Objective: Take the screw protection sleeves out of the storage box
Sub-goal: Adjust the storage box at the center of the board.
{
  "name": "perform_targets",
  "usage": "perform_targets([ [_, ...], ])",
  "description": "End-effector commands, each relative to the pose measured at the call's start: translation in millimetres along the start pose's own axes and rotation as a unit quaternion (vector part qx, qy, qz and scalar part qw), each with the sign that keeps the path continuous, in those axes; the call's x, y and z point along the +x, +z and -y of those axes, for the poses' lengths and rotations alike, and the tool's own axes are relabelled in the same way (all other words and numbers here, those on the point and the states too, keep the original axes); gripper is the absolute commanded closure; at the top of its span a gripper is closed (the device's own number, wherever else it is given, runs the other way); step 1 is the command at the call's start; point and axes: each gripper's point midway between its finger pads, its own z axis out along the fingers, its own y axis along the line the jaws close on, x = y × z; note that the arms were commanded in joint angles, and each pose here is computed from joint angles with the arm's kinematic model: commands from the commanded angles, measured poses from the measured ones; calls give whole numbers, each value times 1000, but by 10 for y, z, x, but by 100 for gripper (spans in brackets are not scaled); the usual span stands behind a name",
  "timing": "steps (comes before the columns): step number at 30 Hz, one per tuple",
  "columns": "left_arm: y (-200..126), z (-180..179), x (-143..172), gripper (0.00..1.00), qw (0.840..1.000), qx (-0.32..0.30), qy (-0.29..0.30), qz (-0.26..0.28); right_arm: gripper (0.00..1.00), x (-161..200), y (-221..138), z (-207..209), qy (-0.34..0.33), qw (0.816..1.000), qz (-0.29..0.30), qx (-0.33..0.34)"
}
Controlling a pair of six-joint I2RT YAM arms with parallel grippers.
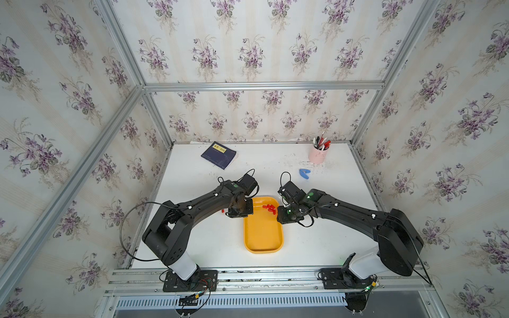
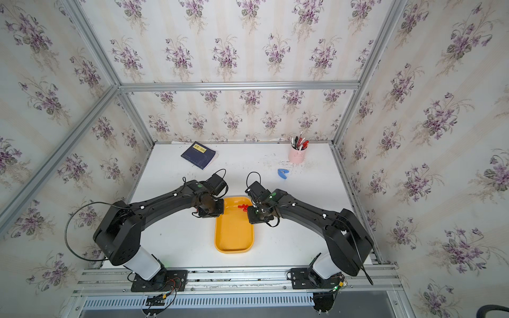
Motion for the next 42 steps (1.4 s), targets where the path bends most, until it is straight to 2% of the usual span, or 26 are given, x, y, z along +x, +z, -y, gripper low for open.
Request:
perform_targets([
  [1,7,-9,23,97,1000,0,-4,-4,66,5,38,-34,2,1000,-2,5],
  [5,20,-23,38,97,1000,-2,-4,-5,75,-17,85,24,5,1000,-2,25],
  [10,42,-19,61,97,1000,4,-7,-7,93,-28,89,73,4,999,4,44],
  [13,24,1,54,96,1000,11,-6,-4,99,-74,32,71,1,998,12,54],
  [15,-24,25,43,89,1000,19,-7,1,100,-93,-5,79,-1,998,12,66],
  [19,-188,36,-2,53,1000,23,-8,17,100,-84,-13,97,-3,997,4,75],
  [20,-237,43,-19,48,999,23,-7,21,100,-75,-6,100,-3,997,2,75],
  [24,-453,69,-79,41,999,27,-5,39,100,-52,20,94,1,997,-2,71],
  [30,-565,290,-66,42,998,44,23,48,100,-33,88,48,8,998,-9,57],
  [32,-487,358,-48,44,998,35,39,43,100,-26,104,58,9,998,-11,58],
  [36,-328,491,-26,57,995,24,81,46,100,-17,125,48,11,998,-14,55],
  [42,-138,526,31,61,992,10,116,41,100,-3,161,36,11,998,-20,51],
])
